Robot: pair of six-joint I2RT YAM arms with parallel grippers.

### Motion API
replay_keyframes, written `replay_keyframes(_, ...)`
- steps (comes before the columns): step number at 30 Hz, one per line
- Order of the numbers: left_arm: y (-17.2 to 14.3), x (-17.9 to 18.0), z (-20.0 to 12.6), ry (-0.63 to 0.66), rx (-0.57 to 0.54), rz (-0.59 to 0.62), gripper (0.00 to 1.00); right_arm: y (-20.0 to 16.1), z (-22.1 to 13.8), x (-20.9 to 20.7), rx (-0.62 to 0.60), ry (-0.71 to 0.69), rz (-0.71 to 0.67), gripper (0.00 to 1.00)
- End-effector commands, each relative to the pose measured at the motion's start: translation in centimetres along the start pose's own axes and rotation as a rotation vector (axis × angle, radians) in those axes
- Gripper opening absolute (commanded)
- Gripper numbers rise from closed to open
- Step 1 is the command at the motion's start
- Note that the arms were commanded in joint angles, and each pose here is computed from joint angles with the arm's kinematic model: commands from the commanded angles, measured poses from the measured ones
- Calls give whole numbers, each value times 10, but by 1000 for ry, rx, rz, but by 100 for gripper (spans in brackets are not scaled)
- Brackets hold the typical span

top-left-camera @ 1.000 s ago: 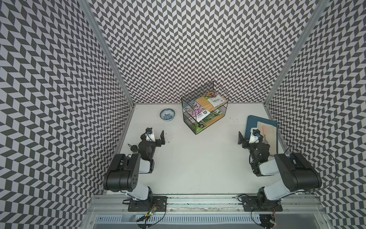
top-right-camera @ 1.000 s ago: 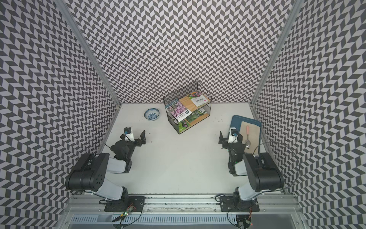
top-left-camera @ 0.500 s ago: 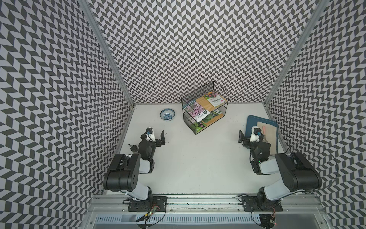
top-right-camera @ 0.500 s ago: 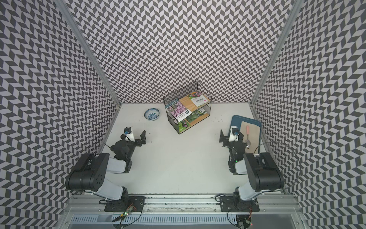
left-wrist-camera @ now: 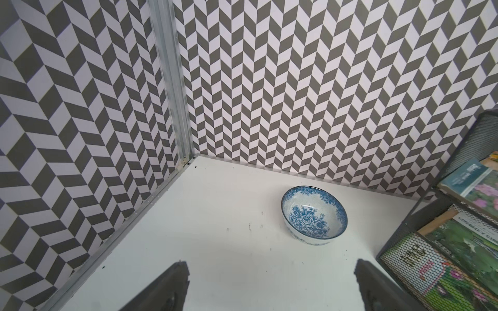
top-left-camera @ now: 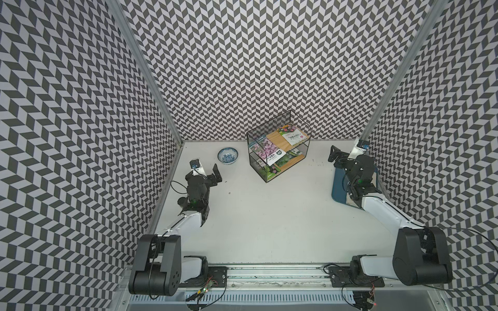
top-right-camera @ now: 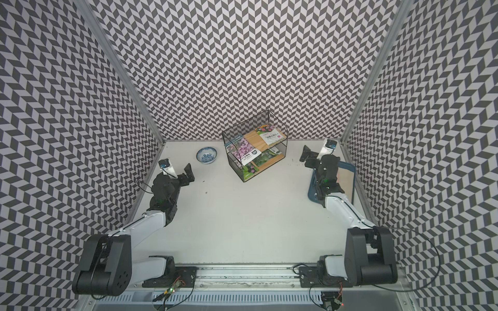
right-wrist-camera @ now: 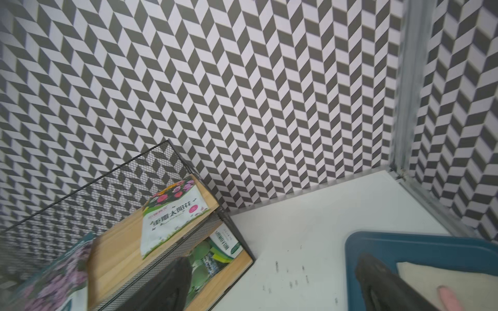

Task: Take the seed bag off the shelf
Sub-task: Adjust the shelf at the center of the board.

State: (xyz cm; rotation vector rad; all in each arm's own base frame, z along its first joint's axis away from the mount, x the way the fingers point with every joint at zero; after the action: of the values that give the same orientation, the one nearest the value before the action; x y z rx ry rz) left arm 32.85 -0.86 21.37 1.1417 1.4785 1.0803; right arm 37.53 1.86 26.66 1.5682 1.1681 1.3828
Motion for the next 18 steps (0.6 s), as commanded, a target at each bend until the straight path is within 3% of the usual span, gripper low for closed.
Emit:
replay_keyframes(1, -5, -13, -8, -6, 139, -56, 100, -23, 3, 22, 179, 179, 144, 100)
replay_keyframes(4, -1, -34, -14, -90, 192, -97, 100, -27, 11, 45, 243, 279, 156, 99)
replay_keyframes(8, 1, -68, -28, -266, 228, -137, 100, -20, 24, 63, 225, 283, 85, 100)
replay_keyframes(18, 6, -115, -46, -388, 254, -253, 100, -6, 86, 76, 193, 335, -81, 100)
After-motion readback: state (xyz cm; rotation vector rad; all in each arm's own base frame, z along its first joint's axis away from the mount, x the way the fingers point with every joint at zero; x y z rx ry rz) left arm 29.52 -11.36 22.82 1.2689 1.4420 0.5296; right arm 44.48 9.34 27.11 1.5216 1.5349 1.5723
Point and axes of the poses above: each gripper's point midway between its finger pads, its own z axis out along the fingers, its own x axis along the line the jaws close on, y = z × x, the point moved 7 cm from there along -z, back along the fingers, and after that the axes turned 1 degree about -z, right-handed, at the moved point
